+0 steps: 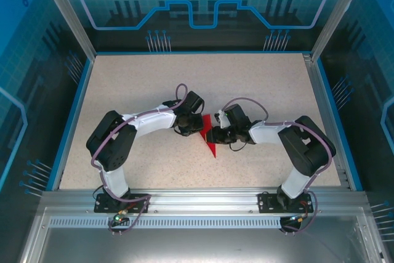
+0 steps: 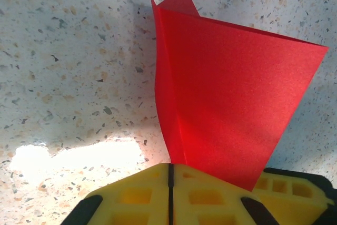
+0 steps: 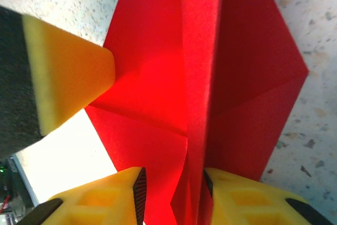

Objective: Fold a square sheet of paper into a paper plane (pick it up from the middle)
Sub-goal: Turn over a paper plane at the center of the table.

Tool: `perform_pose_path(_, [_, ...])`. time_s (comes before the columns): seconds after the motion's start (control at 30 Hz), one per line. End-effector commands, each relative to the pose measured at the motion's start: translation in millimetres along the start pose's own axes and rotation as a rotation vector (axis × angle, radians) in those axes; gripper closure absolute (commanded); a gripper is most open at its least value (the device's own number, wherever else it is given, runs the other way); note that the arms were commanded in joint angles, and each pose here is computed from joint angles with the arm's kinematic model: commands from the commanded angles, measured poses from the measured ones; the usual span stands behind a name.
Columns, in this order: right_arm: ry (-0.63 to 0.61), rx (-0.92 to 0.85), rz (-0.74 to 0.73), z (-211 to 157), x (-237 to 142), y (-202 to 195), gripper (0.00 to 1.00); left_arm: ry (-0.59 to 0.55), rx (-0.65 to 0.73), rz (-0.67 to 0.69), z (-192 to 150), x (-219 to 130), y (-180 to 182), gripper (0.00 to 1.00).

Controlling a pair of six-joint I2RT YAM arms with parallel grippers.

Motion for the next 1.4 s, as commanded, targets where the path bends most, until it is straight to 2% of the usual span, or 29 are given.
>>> perform_pose_path(0.0, [0.025,-0.036,-0.067,-4,7,0,0.69,0.001,0.012,0.005,-2,-9,5,0.91])
perform_pose_path(0.23, [0.019,-0.073,-0.144,-4,6,8,0.86,-0.009,0.013,-0.006,-4,-15,5,0.89])
perform_pose_path(0.3, [0.009,-0.080,-0.168,-3,2,13,0.91,-0.021,0.014,-0.015,-3,-19,4,0.85])
perform_pose_path(0.43, [-0.049,-0.109,-0.270,-1,-16,21,0.94,-0.081,0.010,-0.023,-4,-35,6,0.75])
perform_pose_path(0.53, [-0.139,-0.106,-0.402,15,-36,32,0.95,-0.134,0.008,0.008,-4,-52,11,0.62])
perform_pose_path(0.63, [-0.202,-0.078,-0.534,28,-48,33,0.94,-0.183,0.001,0.038,-4,-66,18,0.63])
perform_pose_path(0.77, [-0.209,-0.024,-0.615,45,-41,34,0.93,-0.223,-0.019,0.067,-6,-76,30,0.61])
perform_pose_path(1.07, [-0.150,0.032,-0.667,71,-2,35,0.91,-0.247,-0.042,0.082,-16,-83,46,0.60])
perform_pose_path(1.37, [-0.099,0.062,-0.696,62,21,12,0.86,-0.240,-0.049,0.086,-21,-80,52,0.60])
Point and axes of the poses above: each hand's point on the last joint's axis, 136 mm out from that joint toward the fingers, its own x axis out along the fingers, its own y axis along the line the jaws close on, z = x × y, the point moved 8 cm from there along -x, back along the fingers, and after that the axes turned 11 degrees about x, right-handed, at the moved point
